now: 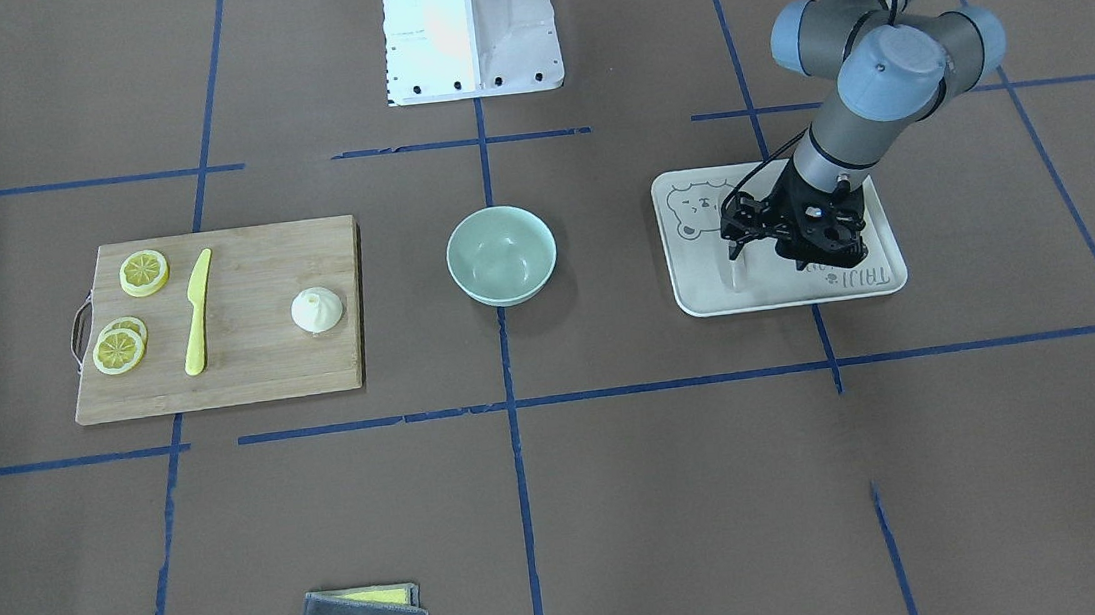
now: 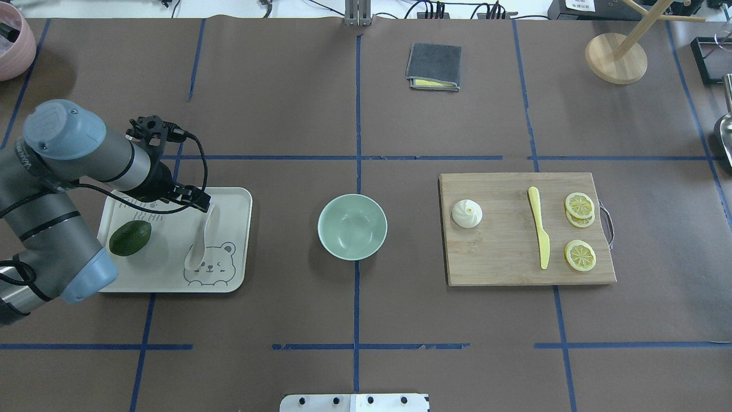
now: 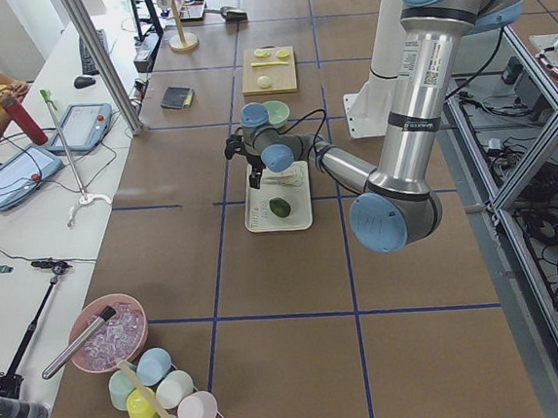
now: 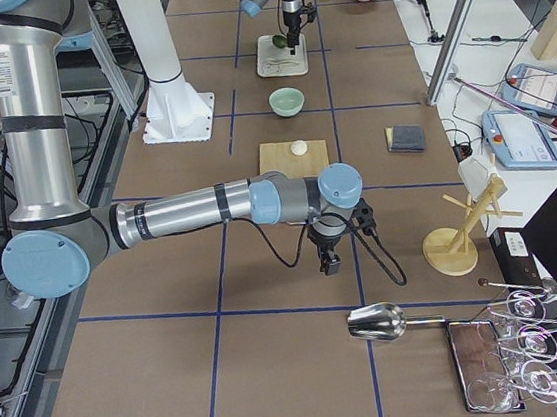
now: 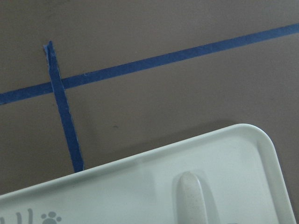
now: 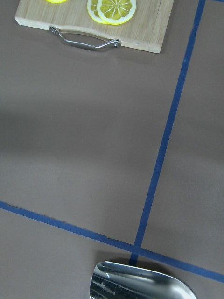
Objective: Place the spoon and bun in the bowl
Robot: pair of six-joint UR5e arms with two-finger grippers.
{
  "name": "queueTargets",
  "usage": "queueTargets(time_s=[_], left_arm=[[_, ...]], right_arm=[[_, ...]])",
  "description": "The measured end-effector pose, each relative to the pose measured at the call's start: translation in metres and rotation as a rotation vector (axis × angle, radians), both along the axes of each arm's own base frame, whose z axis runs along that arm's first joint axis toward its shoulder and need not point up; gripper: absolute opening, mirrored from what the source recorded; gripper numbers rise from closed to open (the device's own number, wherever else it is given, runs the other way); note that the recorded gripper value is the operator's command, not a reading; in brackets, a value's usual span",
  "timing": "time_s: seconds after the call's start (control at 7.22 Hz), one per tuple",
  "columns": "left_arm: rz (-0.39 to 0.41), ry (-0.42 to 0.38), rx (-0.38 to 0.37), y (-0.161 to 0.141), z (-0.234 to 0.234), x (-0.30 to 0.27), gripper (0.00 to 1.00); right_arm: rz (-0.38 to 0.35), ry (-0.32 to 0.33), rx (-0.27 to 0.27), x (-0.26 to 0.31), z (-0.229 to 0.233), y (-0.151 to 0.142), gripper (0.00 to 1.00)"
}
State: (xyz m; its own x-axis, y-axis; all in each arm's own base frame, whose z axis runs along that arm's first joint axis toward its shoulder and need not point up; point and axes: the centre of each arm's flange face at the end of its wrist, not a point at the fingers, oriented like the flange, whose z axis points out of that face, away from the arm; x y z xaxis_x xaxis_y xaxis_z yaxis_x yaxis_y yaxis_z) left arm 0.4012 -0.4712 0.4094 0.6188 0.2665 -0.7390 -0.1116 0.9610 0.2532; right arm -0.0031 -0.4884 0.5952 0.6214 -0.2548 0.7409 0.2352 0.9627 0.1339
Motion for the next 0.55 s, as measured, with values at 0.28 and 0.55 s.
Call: queueTargets(time_s=[0.28, 0.55], left_arm=[[-0.005, -0.022, 0.008, 0.004, 0.003, 0.01, 0.84], [-0.001, -0.025, 0.011, 0.004, 0.001, 0.017, 0.79]], right_arm=[[-0.005, 0.0, -0.002, -0.003, 0.001, 0.0, 1.0], [-0.014, -0.003, -0.006, -0.007, 0.002, 0.0, 1.0]])
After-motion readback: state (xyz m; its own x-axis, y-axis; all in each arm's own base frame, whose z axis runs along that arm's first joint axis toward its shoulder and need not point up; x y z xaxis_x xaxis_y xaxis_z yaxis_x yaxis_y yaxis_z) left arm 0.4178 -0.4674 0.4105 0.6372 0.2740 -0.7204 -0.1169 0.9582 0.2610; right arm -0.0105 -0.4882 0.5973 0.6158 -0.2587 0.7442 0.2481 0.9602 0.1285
